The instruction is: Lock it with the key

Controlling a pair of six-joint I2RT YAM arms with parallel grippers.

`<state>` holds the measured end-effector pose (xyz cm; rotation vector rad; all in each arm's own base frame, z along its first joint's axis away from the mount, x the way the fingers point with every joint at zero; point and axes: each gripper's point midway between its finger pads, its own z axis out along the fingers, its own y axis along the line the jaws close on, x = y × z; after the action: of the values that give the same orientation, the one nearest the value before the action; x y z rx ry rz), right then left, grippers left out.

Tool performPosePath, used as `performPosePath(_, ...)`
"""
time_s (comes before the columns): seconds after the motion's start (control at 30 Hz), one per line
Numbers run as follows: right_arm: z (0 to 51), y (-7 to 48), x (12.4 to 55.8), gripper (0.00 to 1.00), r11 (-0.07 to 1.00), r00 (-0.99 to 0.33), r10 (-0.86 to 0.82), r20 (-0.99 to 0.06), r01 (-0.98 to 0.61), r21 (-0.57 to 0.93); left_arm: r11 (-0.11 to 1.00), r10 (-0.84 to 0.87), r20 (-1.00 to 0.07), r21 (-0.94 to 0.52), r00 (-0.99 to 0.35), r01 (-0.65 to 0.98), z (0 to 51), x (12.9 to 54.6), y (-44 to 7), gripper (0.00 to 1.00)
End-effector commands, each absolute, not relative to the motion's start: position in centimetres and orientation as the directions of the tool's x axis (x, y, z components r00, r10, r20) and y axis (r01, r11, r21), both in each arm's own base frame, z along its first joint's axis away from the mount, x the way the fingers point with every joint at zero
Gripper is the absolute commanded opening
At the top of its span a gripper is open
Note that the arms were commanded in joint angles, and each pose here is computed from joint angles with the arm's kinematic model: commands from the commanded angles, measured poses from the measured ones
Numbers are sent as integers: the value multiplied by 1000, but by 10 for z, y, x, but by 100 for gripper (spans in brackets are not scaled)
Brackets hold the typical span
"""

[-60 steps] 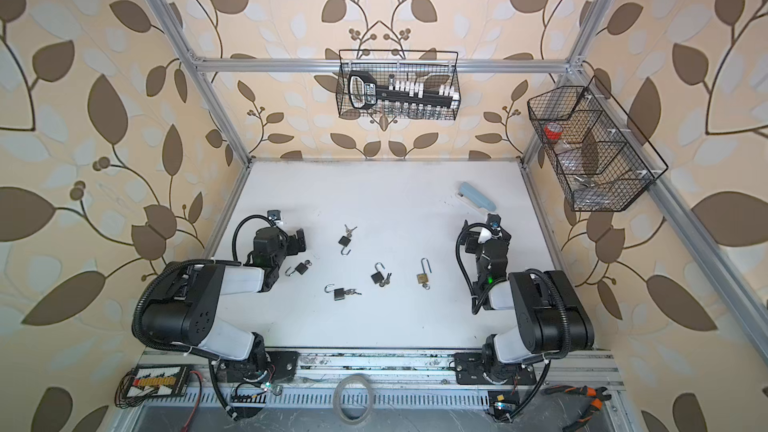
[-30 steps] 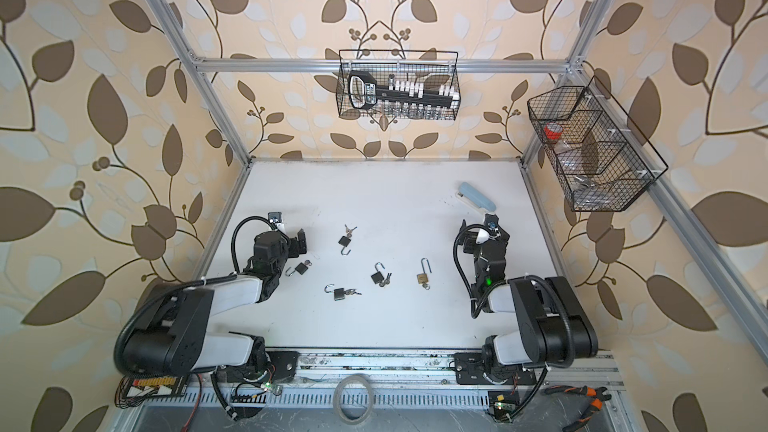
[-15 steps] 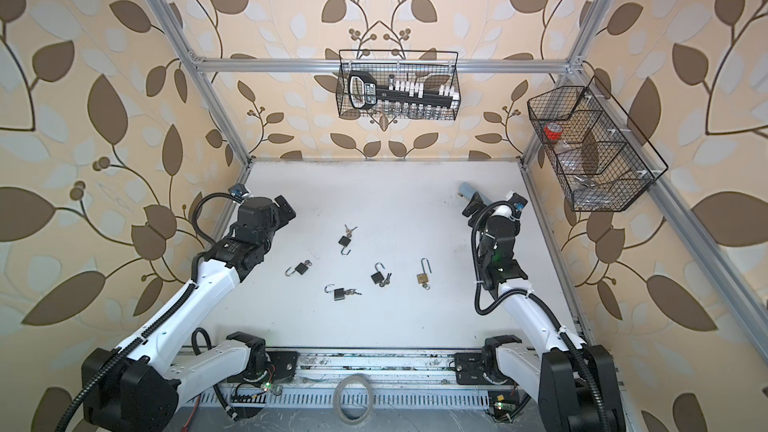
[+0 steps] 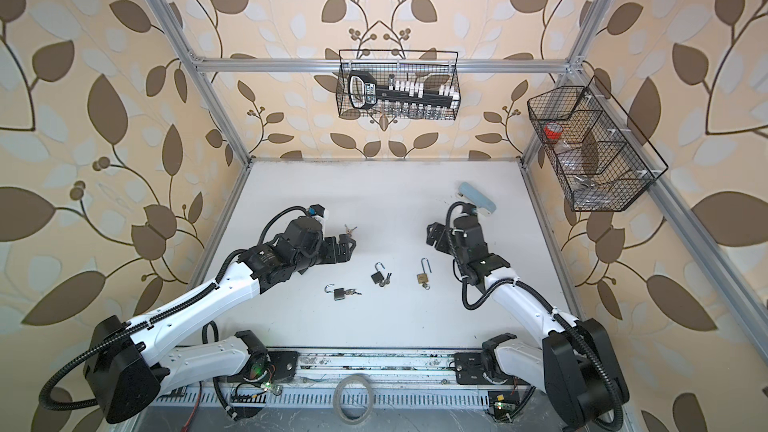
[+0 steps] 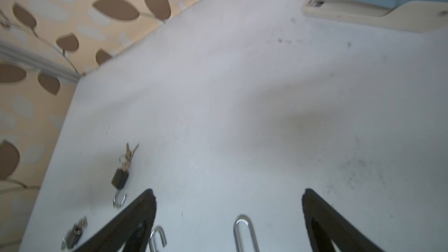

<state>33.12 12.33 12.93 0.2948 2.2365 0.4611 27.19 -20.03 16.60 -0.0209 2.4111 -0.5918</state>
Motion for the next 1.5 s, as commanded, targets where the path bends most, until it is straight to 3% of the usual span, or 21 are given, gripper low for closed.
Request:
performPosePath(0.0, 97, 136, 294, 85, 963, -761, 209, -614, 50, 266, 862, -133, -604, -462, -786, 210, 186, 270, -219, 99)
performPosePath(0.13, 71, 142, 259, 71, 992, -836, 92, -540, 29, 123, 828, -123, -598, -502, -792, 250, 192, 272, -234, 99)
performPosePath(0.27, 52, 146, 241, 69, 995, -873, 21, -487, -29, 94, 816, -152, -582, -530, -799, 232, 196, 277, -240, 99)
performPosePath(0.43, 47, 156, 240, 65, 988, -873, -10, -488, -84, 129, 829, -166, -584, -519, -795, 209, 198, 279, -235, 99)
performPosePath(0.73, 43, 146, 256, 51, 996, -858, -76, -509, -85, -5, 844, -185, -597, -503, -781, 185, 196, 277, -224, 99)
performPosePath(1.03, 37, 174, 253, 51, 984, -854, -145, -499, -178, 19, 856, -171, -613, -480, -771, 192, 200, 278, -221, 99)
performPosePath(1.47, 25, 166, 253, 47, 992, -869, -115, -482, -122, -16, 861, -164, -604, -474, -780, 186, 193, 277, -221, 99)
